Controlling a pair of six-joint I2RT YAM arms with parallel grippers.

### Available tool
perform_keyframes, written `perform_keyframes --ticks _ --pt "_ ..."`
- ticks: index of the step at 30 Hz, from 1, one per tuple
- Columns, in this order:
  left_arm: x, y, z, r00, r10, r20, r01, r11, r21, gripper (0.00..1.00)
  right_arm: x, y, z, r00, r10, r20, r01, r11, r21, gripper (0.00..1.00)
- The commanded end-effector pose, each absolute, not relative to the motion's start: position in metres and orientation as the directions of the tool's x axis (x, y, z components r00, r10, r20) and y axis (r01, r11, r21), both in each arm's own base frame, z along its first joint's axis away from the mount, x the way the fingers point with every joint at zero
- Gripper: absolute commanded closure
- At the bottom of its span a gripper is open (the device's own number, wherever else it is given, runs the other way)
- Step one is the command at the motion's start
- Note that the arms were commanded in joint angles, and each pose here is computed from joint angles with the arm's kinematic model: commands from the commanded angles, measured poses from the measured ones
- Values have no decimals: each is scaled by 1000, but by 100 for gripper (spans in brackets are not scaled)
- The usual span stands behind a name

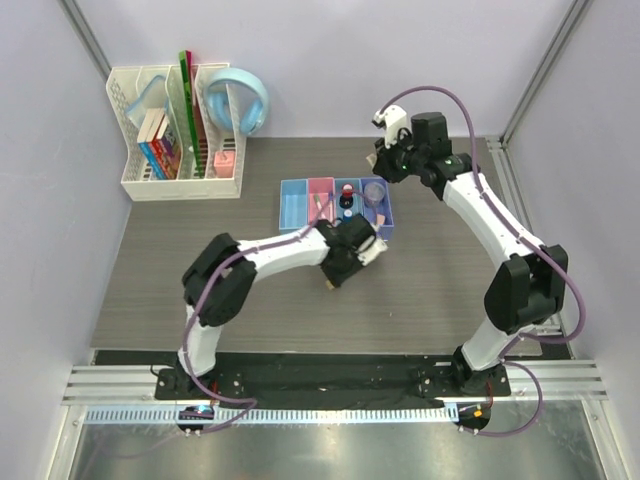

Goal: Sort the stationery into containers
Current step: Pick up the stationery from the center of the board, then place the stationery in the storage box.

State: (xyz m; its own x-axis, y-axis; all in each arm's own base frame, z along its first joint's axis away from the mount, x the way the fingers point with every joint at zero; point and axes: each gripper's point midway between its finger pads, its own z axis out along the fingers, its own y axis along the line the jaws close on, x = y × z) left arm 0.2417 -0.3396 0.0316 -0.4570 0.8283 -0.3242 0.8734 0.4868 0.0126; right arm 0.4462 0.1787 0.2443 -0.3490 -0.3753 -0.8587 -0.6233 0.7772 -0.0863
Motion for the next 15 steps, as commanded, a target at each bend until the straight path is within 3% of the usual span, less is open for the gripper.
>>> perform_keyframes --ticks 1,15 --pt "267 -302 83 -490 769 -410 830 556 49 100 464 210 280 -241 -327 -914 -653 751 -97 99" --pt "368 -227 200 -474 500 -725 601 785 149 100 517 270 239 -292 -236 -927 -664 747 19 99"
